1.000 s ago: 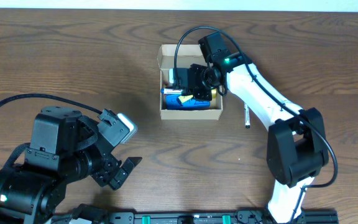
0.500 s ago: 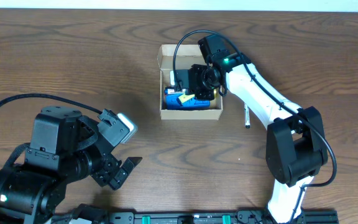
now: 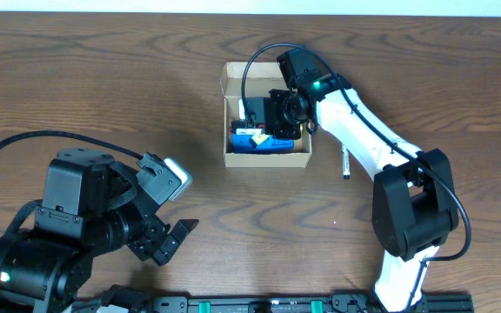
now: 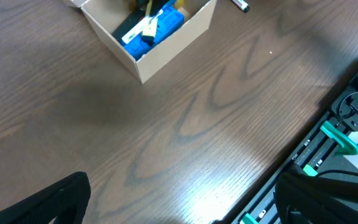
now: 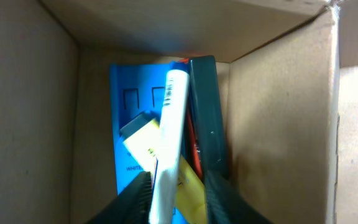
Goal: Pack container
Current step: 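Lower the blue marker into the box and release it, then move the right gripper to the black marker and grasp it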
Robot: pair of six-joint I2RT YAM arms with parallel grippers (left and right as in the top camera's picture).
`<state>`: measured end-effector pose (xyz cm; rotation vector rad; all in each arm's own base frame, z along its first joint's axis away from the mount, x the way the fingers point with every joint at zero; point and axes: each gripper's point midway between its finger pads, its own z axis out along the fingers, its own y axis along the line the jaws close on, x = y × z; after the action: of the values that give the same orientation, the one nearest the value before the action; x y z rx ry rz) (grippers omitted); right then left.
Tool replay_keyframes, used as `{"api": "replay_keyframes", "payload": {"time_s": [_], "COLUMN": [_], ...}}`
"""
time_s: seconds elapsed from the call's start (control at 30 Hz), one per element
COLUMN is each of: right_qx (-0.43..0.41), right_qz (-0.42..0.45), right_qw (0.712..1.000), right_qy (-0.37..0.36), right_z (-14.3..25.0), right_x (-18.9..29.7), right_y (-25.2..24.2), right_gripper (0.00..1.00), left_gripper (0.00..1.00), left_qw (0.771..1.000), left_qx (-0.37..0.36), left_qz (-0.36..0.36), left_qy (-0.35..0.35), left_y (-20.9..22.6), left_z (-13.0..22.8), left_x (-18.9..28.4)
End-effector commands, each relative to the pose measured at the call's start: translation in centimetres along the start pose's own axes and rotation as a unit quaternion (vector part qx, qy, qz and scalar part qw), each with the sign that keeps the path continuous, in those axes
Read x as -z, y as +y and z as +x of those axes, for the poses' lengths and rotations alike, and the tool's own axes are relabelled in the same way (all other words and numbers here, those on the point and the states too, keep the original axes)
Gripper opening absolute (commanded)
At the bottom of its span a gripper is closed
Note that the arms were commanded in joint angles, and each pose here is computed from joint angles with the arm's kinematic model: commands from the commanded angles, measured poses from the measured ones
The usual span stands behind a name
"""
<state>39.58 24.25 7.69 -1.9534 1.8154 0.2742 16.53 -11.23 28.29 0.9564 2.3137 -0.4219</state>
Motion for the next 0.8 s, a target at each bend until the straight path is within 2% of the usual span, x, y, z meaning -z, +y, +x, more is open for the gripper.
{"api": "replay_keyframes", "payload": {"time_s": [0.0, 0.17, 0.33, 0.43, 0.57, 0.77], "right_qx": [-0.017, -0.012, -0.075, -0.127, -0.22, -0.405], "right_qz": [0.008, 0.05, 0.117, 0.146, 0.132, 0.119], "right_qw": [1.0, 0.998, 0.99, 0.981, 0.965, 0.903], "right_qy": [-0.007, -0.027, -0.015, 0.017, 0.052, 0.077], "right_z": [-0.8, -2.7, -2.3, 0.1, 4.3, 10.9], "right_x": [0.7, 4.5, 9.0, 11.0, 12.0, 13.8], "right_y": [-0.3, -1.2, -2.9, -3.6, -2.9, -1.7], "right_gripper": [0.35, 0.39, 0.45, 0.5, 0.5, 0.5], "left_gripper": [0.96, 0.95, 0.95, 0.95, 0.96, 0.95], "left_qw": [1.0, 1.0, 1.0, 1.0, 1.0, 1.0], "left_qx": [-0.006, -0.006, -0.006, -0.006, -0.006, -0.006], "left_qz": [0.011, 0.011, 0.011, 0.01, 0.011, 0.01], "left_qy": [0.0, 0.0, 0.0, -0.001, 0.0, 0.0], "left_y": [-0.4, -0.4, -0.4, -0.4, -0.4, -0.4], "left_z": [0.0, 0.0, 0.0, 0.0, 0.0, 0.0], "left_x": [-0.1, -0.1, -0.1, -0.1, -0.1, -0.1]}}
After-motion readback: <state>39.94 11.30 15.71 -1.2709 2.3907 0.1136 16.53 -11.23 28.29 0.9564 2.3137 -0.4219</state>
